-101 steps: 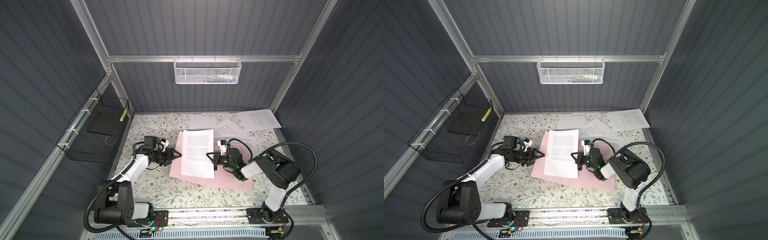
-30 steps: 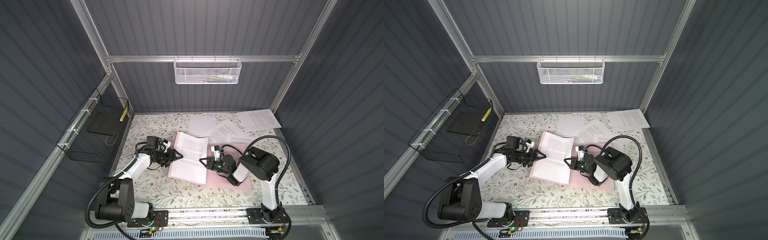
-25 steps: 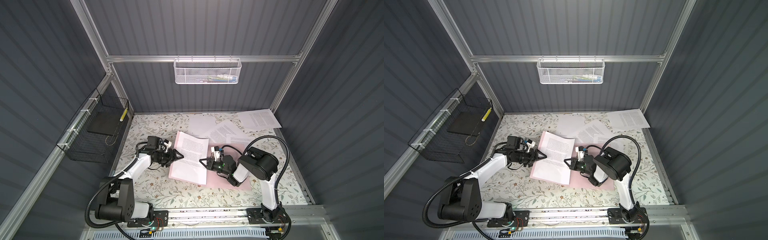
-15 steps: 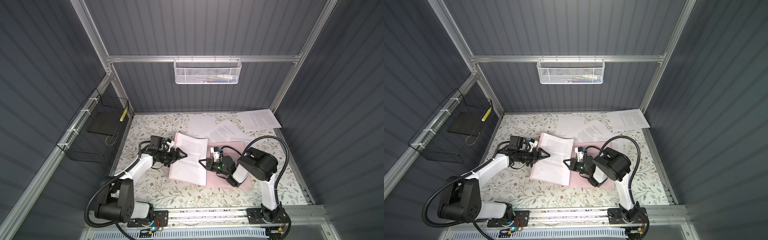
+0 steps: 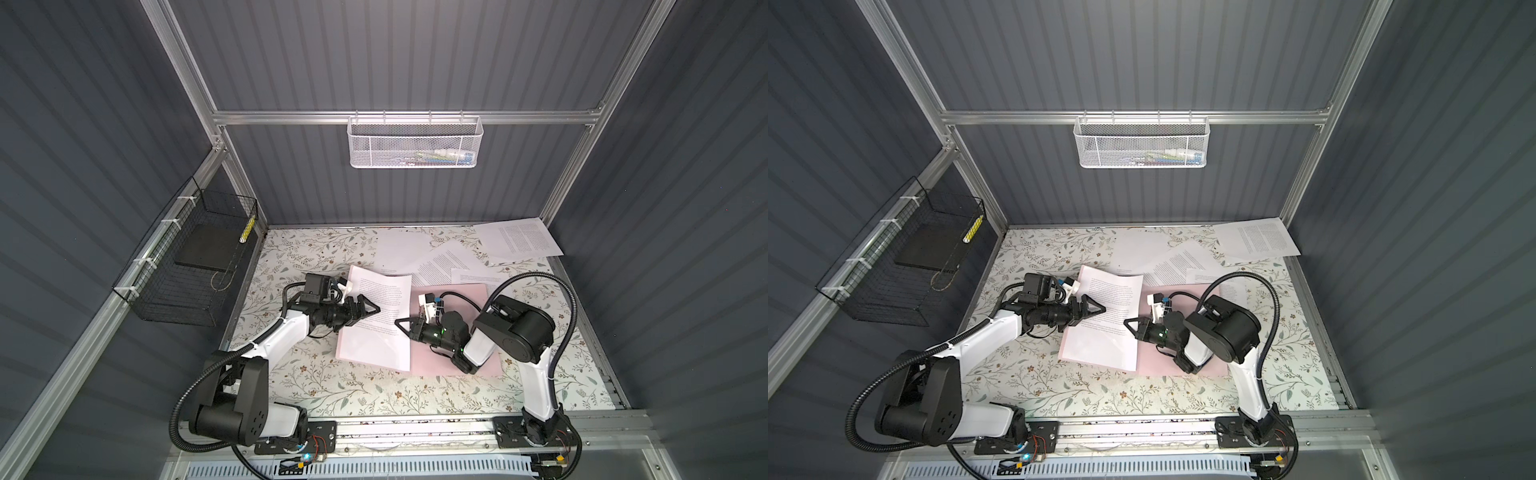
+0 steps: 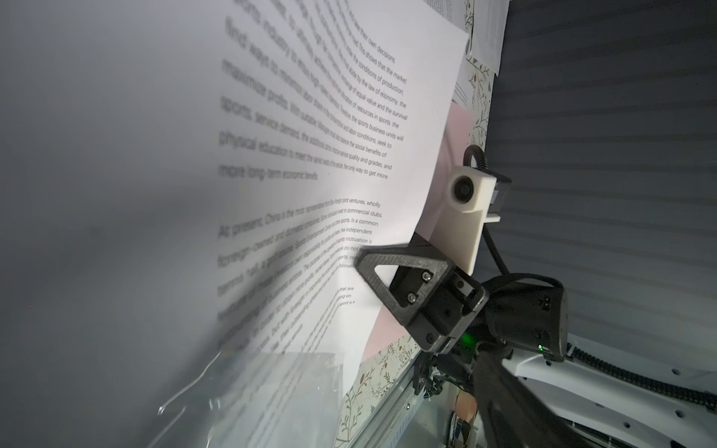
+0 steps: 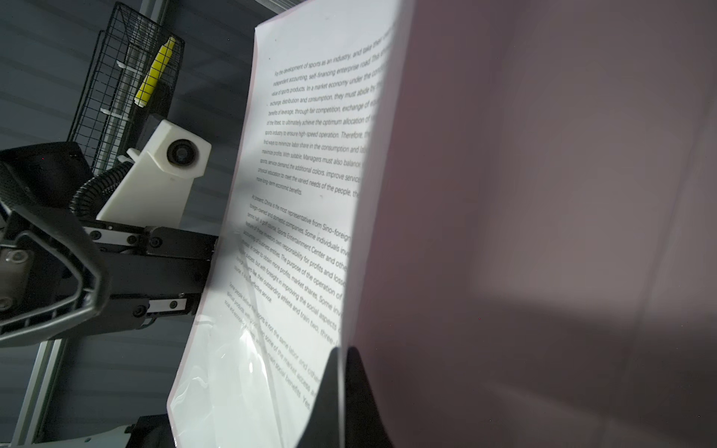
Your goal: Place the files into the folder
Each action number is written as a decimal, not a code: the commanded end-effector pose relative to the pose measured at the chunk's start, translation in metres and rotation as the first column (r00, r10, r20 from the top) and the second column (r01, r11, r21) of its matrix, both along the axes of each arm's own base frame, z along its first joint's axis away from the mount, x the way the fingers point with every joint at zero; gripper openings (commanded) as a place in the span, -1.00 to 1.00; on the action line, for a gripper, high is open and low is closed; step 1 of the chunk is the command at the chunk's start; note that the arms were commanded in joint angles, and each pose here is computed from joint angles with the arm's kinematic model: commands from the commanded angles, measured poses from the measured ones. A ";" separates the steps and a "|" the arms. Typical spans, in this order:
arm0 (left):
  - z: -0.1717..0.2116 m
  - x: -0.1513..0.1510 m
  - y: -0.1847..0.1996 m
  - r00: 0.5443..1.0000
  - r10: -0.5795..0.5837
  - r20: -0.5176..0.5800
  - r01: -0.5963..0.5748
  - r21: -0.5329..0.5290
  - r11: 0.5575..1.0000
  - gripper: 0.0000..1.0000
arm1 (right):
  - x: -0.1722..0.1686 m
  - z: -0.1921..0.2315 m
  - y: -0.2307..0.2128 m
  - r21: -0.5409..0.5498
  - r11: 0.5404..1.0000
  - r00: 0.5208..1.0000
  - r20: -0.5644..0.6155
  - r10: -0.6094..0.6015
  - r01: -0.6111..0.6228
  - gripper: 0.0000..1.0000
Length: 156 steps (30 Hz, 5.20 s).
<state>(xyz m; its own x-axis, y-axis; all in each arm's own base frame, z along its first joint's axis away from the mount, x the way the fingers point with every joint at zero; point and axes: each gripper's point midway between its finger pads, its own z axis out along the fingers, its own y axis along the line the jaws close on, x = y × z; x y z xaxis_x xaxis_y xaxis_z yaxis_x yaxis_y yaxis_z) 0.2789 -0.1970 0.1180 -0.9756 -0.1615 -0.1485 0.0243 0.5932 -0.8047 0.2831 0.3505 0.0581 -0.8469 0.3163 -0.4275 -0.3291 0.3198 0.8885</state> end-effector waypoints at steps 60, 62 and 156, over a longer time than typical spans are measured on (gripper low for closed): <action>-0.005 -0.003 -0.011 1.000 -0.016 -0.008 0.016 0.003 1.000 0.87 | -0.010 -0.005 -0.002 -0.038 0.990 0.987 -0.083 -0.137 0.134 -0.73; -0.005 -0.004 -0.010 1.000 -0.013 -0.008 0.013 0.009 1.000 0.87 | -0.008 -0.005 -0.004 -0.047 0.989 0.987 -0.077 -0.144 0.141 -0.62; 0.029 0.006 -0.261 0.903 -0.417 0.099 0.413 0.055 0.909 0.99 | 0.013 0.062 -0.316 -0.593 0.719 0.793 -0.208 -0.572 0.363 0.98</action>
